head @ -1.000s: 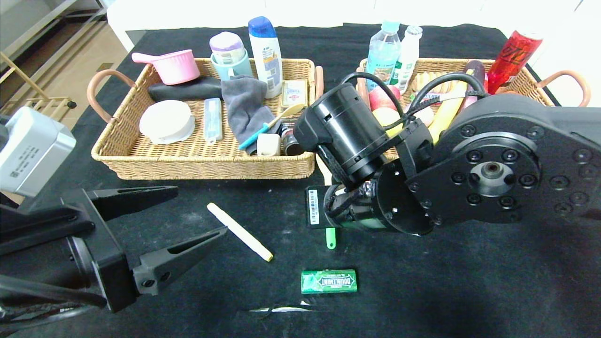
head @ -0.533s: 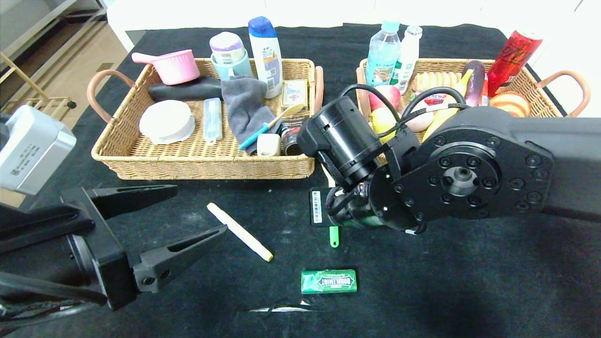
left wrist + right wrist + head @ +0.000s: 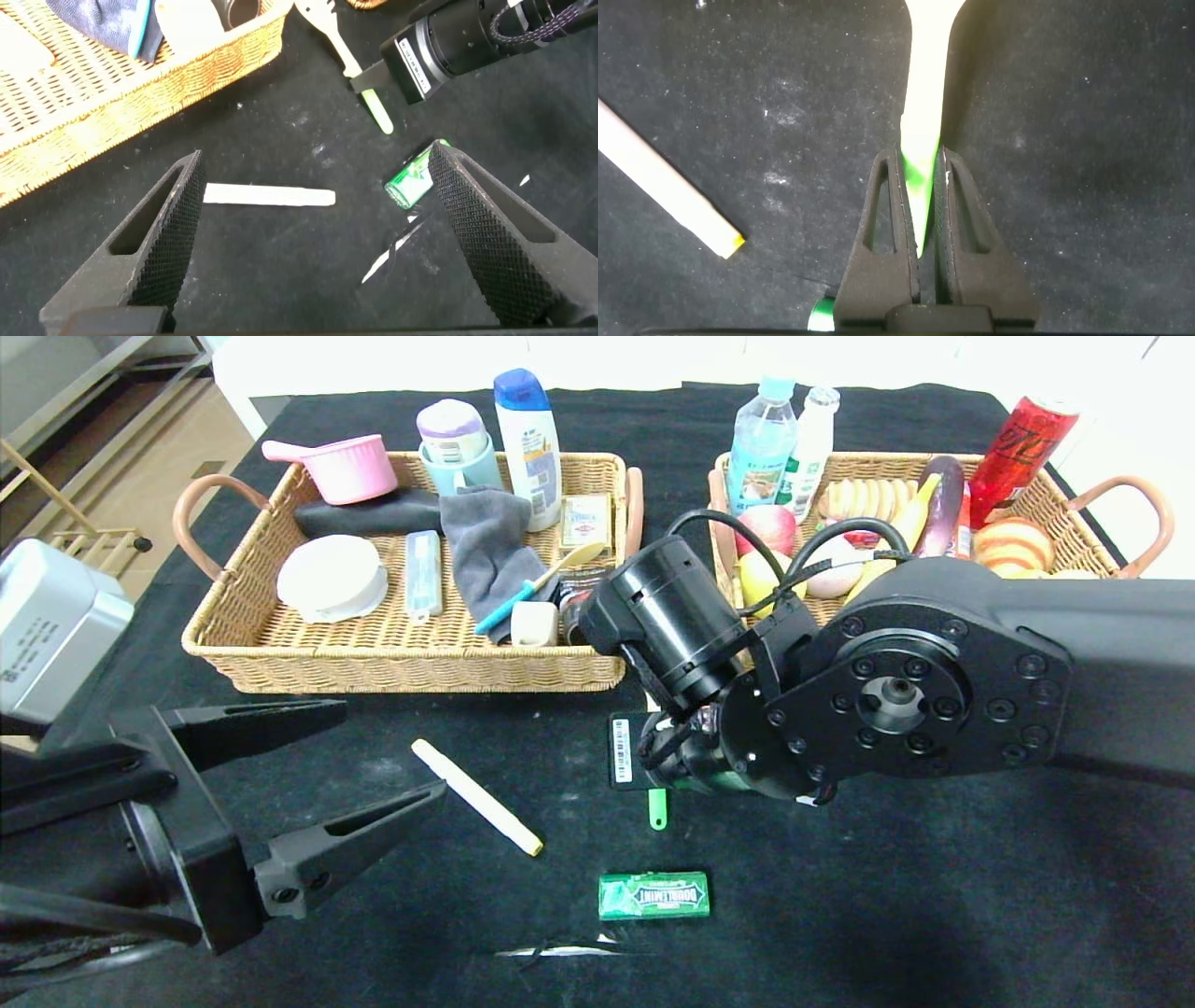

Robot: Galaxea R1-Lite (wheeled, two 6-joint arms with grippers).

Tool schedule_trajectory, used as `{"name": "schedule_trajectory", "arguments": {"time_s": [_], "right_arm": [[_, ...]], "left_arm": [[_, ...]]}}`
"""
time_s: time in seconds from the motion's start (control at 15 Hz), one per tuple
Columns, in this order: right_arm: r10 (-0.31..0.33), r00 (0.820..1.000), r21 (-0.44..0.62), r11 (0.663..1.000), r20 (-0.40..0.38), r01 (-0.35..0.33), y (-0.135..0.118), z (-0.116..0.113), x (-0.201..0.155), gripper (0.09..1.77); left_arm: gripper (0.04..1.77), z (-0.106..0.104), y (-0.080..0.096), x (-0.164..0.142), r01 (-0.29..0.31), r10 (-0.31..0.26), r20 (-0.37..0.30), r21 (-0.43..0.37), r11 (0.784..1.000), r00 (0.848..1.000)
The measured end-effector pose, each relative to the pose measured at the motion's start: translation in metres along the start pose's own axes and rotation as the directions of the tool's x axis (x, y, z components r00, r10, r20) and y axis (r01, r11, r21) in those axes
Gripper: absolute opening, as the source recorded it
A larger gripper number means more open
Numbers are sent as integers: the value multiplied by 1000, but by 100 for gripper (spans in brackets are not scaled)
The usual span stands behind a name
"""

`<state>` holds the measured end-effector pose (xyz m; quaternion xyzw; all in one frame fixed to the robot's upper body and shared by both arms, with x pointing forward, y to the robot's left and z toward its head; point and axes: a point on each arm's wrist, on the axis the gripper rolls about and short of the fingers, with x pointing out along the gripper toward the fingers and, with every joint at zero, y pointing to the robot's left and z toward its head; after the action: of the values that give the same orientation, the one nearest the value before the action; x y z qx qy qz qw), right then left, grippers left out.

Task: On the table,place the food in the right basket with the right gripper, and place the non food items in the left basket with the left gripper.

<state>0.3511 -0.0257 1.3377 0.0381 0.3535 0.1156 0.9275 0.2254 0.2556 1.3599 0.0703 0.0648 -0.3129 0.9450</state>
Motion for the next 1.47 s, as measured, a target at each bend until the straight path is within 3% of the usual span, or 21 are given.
{"name": "schedule_trajectory", "arguments": {"time_s": [0.27, 0.47, 0.67, 0.87, 1.0, 1.2, 1.47], "right_arm": [[-19, 1000, -4, 1000, 14, 19, 1, 0, -1, 76], [-8, 1000, -15, 1000, 20, 8, 1, 1, -9, 106], [6, 999, -71, 997, 34, -4, -5, 5, -26, 127], [30, 1000, -215, 976, -10, -31, -18, -5, -38, 141], [112, 993, -323, 939, -26, -115, -29, -7, -47, 147], [242, 968, -507, 827, -71, -244, -53, -11, -58, 155], [260, 957, -658, 700, -126, -277, -73, -24, -64, 161]], "left_arm": [[172, 0, 0, -1, 0, 0, 4, 1, 1000, 1000], [172, 1, 0, -3, -1, 1, 10, 1, 1000, 1000], [172, 2, 0, -5, -4, 4, 17, 2, 1000, 1000], [172, 3, 0, -6, -6, 6, 23, 3, 1000, 1000], [172, 4, 0, -6, -7, 7, 26, 2, 1000, 1000], [172, 5, 1, -8, -13, 13, 32, 2, 1000, 999], [172, 7, 3, -9, -25, 24, 42, 1, 1000, 999]]}}
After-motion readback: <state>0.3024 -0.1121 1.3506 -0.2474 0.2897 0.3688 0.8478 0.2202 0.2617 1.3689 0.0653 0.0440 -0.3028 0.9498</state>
